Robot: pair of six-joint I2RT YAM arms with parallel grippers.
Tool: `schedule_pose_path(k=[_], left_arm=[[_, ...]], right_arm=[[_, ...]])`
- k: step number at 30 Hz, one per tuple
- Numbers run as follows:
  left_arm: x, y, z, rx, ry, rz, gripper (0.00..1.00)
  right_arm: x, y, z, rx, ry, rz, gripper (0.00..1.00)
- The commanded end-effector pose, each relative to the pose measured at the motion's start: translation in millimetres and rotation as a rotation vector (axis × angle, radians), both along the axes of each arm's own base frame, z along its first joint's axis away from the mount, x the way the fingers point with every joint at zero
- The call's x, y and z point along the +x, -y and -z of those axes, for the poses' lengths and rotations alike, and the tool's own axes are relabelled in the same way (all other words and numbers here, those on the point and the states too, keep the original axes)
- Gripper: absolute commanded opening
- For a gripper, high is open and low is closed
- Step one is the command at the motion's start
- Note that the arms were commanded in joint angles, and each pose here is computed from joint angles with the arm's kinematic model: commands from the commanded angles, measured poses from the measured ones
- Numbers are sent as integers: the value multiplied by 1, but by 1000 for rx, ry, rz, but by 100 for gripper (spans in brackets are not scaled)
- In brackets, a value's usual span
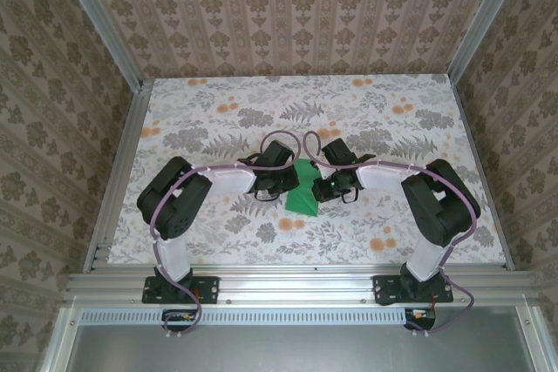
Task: Fold a paper plane with a square sheet of paper (pick it up from the middle)
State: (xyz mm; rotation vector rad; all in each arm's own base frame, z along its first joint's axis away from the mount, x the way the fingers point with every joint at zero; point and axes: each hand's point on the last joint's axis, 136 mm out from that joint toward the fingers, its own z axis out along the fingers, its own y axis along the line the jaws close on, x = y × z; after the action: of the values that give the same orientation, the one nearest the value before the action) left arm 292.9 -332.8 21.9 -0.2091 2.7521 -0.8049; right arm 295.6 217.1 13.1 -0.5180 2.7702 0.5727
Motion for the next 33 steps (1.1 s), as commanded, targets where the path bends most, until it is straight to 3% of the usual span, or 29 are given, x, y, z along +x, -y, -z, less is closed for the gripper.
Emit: schedule_pose_path(k=[1,5,9,15,33], left_arm=[[-5,-5,-8,46,6,34,10],[-5,10,-43,-7,58,80,12],[-15,23,-50,-49,32,90,11],[-31,35,-36,-73,-12,80,9],[-43,23,10,-16,-87,45,8]], right_arm=[[-16,14,27,-72,-93,24,9],[-16,14,26,-71,-91,25,9],[-14,14,26,-69,-88,29,9],[-14,13,25,-66,-87,33,9],[-14,13,25,-62,-88,34,9]])
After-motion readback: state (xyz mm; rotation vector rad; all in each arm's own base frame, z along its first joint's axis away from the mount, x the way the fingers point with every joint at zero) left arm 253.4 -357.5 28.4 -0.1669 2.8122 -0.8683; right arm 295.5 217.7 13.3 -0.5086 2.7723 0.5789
